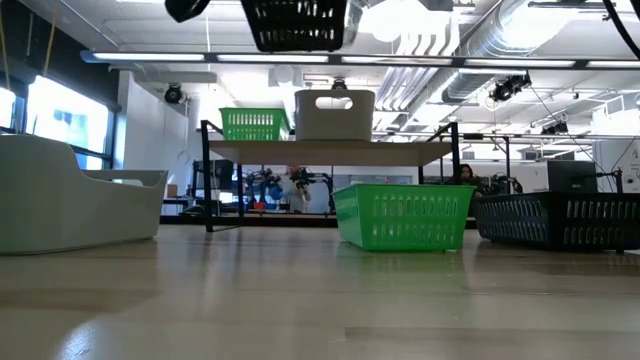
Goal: Stack baskets on shelf by color
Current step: Put the left black bin on the shelf
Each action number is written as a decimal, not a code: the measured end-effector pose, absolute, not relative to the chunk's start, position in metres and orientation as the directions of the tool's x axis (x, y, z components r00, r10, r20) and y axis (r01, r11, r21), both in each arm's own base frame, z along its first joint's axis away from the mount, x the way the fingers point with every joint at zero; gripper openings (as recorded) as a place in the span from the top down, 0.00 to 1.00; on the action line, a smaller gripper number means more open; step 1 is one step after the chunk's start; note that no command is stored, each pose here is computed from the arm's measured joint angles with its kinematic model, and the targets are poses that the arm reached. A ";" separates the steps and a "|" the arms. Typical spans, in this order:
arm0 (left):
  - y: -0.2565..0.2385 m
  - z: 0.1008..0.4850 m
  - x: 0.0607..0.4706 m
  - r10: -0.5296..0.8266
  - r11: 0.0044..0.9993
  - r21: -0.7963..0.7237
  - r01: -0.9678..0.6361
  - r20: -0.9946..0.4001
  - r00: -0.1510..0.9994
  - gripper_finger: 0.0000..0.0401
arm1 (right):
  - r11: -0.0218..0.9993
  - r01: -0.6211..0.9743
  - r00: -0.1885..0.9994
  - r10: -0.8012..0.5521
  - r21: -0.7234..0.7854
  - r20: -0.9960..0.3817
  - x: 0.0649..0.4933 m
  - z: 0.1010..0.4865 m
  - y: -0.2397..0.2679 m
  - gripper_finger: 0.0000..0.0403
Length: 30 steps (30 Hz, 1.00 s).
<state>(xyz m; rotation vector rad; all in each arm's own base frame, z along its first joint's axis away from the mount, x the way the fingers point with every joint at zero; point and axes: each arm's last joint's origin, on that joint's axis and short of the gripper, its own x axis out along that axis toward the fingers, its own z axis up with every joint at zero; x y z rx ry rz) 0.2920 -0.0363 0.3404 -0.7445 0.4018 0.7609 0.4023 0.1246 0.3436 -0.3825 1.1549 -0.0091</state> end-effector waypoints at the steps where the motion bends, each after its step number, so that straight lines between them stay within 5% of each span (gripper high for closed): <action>1: -0.036 0.341 0.292 0.471 0.498 -0.453 -0.740 -0.575 0.669 1.00 | 0.935 -0.188 0.411 -0.204 -0.301 -0.889 0.402 0.344 0.125 0.99; 30: -0.025 0.340 0.291 0.253 0.632 -0.426 -0.647 -0.676 0.692 0.53 | 0.968 0.056 0.381 -0.247 -0.245 -0.891 0.393 0.344 0.134 1.00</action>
